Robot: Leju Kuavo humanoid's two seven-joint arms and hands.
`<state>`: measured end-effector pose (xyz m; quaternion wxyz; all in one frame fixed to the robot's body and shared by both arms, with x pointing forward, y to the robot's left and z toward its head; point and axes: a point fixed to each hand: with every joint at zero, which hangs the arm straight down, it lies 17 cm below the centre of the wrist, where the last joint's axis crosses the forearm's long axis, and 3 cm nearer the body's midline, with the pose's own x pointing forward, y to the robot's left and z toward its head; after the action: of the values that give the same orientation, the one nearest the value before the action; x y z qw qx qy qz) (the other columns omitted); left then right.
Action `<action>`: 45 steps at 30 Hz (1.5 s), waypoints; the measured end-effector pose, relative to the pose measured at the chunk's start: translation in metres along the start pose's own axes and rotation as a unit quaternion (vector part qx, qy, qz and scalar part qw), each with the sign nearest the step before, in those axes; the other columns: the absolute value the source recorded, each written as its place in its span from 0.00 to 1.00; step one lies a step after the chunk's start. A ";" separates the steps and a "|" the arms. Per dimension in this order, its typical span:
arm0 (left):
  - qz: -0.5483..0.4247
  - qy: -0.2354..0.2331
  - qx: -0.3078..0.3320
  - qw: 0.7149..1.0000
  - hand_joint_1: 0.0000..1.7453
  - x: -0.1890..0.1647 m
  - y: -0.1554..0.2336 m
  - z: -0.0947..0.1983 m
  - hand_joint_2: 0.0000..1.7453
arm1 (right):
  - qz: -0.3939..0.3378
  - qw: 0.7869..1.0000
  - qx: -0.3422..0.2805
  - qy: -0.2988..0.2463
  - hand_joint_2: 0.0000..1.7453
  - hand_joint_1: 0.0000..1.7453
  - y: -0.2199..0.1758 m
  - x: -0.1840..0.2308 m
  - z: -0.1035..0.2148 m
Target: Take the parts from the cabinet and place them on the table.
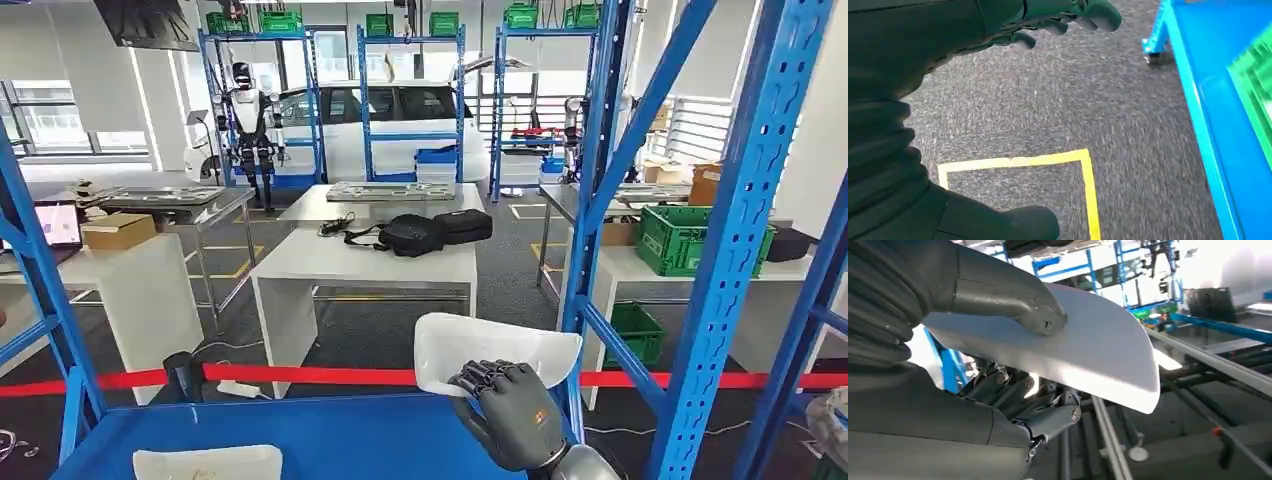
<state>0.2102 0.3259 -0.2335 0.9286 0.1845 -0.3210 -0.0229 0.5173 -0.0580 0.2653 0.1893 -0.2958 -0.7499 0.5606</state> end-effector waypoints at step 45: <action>0.016 0.006 0.016 1.000 0.00 -0.008 0.008 0.001 1.00 | 0.013 0.976 0.013 -0.217 1.00 0.92 -0.075 0.144 -0.085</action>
<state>0.2026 0.3344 -0.2344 0.9278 0.1941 -0.3186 -0.0014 0.4440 0.0837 0.3554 0.0184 -0.1741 -0.7617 0.6238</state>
